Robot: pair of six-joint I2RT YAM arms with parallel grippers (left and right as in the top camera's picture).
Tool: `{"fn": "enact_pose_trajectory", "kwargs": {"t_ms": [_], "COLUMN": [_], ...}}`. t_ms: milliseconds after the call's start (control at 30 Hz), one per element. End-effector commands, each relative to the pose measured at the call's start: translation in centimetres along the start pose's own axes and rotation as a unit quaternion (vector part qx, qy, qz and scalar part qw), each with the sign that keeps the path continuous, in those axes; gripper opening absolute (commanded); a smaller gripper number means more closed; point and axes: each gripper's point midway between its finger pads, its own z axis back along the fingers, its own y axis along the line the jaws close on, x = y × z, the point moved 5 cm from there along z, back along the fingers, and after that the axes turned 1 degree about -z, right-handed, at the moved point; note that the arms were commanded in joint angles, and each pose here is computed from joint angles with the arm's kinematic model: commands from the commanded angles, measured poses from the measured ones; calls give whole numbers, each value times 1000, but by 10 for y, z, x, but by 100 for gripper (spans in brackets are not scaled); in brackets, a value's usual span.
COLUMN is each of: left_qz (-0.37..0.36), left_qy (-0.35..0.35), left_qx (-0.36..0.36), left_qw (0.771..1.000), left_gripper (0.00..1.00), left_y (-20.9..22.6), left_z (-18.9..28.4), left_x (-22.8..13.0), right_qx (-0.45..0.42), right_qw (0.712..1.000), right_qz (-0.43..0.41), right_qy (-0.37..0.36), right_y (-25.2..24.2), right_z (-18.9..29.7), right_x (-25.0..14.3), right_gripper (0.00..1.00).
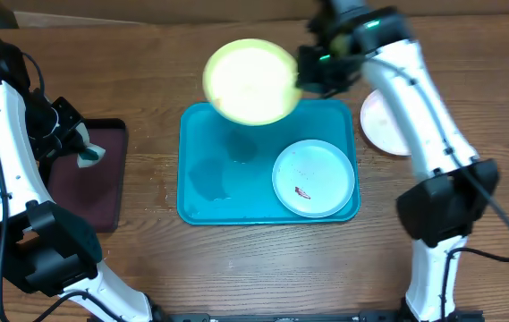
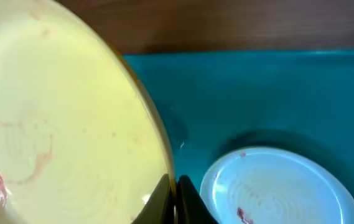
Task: Clean dirty plates on tray and stack at the side
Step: 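Carry the yellow plate with the right gripper onto the white plate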
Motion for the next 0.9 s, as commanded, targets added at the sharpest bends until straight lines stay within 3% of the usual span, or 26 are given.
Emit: {"fn": "enact_pose_trajectory", "kwargs": {"t_ms": [0, 67, 167, 300, 567, 867], "left_qz": [-12, -12, -12, -13, -13, -15], "left_qy": [-9, -8, -8, -10, -8, -11], "left_qx": [-7, -7, -7, -7, -7, -8], "left_qw": [1000, 1000, 1000, 1000, 1000, 1000], "left_gripper": [4, 4, 5, 5, 4, 4], "left_y": [-2, -1, -1, -2, -2, -4], "left_z": [7, 7, 7, 7, 6, 6], "left_x": [-3, -4, -4, -3, -4, -3], "right_qx": [72, -50, -218, -316, -323, -310], "right_qw": [997, 996, 961, 917, 896, 892], "right_qz": [-21, -78, -172, -245, -306, -327], "right_qy": [17, 8, 7, 0, -15, -38], "right_y": [-24, -82, -156, -216, -267, -287], "right_z": [36, 46, 62, 71, 72, 80], "right_x": [5, 6, -5, -14, -16, -11], "right_gripper": [4, 4, 4, 4, 4, 4]}}
